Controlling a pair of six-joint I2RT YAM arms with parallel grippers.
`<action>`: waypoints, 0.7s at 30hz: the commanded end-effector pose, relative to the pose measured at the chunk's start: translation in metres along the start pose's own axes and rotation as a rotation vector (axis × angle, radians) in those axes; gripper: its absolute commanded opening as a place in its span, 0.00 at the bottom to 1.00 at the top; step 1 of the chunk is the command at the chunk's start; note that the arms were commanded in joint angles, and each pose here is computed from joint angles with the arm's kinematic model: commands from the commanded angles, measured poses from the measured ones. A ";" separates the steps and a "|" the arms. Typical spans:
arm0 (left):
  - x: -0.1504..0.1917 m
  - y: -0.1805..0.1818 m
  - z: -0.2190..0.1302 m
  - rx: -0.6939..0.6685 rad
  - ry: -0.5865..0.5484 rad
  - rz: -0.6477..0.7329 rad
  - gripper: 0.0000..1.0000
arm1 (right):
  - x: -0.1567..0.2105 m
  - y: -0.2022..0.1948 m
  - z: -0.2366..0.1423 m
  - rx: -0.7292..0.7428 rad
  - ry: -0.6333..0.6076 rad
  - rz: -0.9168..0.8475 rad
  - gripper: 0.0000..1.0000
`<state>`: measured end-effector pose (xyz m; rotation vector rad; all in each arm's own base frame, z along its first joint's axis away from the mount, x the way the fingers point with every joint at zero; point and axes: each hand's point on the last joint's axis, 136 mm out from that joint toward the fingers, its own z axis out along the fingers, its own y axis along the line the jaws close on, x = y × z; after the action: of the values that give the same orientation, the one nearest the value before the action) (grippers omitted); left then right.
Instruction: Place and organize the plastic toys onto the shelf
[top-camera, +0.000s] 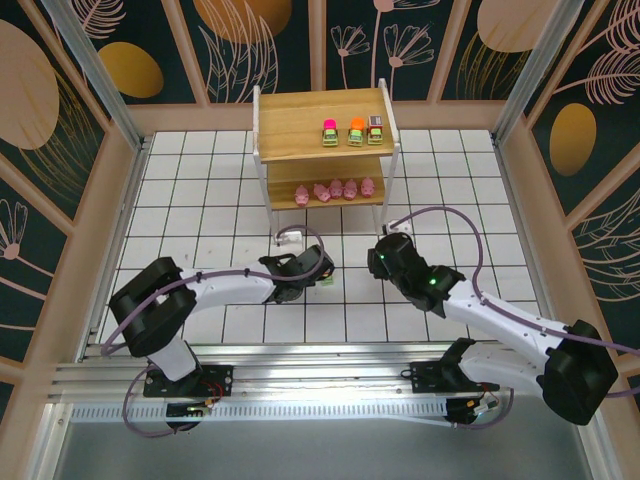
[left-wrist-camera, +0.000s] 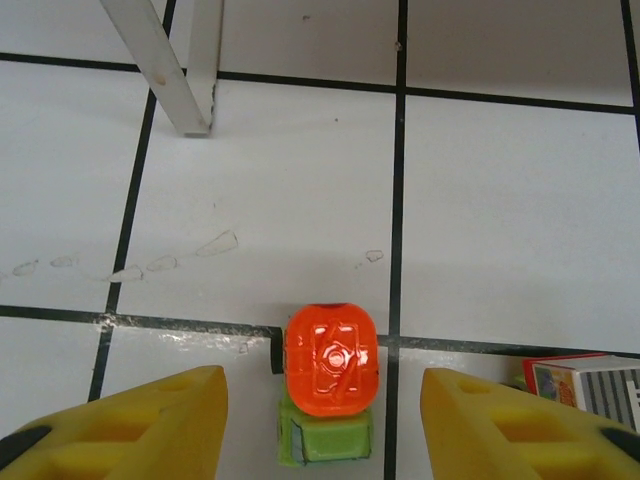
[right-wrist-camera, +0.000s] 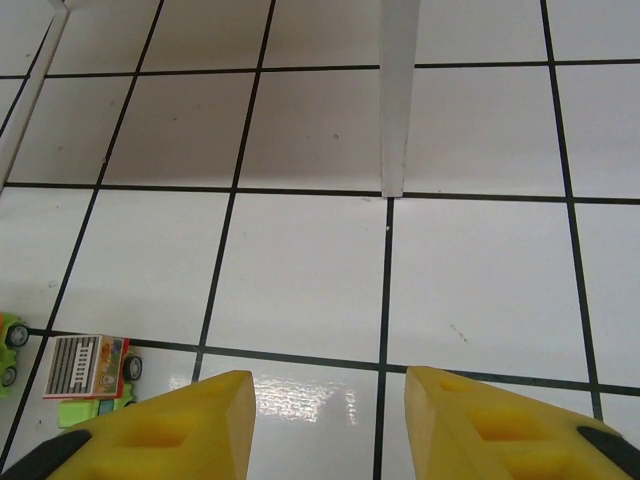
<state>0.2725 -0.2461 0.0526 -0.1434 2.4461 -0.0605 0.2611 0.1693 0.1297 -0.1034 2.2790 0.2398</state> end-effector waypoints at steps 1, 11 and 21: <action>0.004 0.005 0.003 -0.066 -0.001 -0.012 0.54 | -0.003 0.000 0.001 -0.020 -0.029 0.039 0.44; 0.016 0.018 0.013 -0.135 0.000 -0.035 0.53 | 0.005 -0.001 0.008 -0.036 -0.023 0.047 0.44; 0.022 0.012 0.023 -0.134 0.011 -0.009 0.53 | 0.005 -0.002 0.008 -0.038 -0.020 0.046 0.44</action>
<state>0.2651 -0.2346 0.0171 -0.2099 2.4827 0.0834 0.2618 0.1698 0.1175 -0.0931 2.2763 0.2868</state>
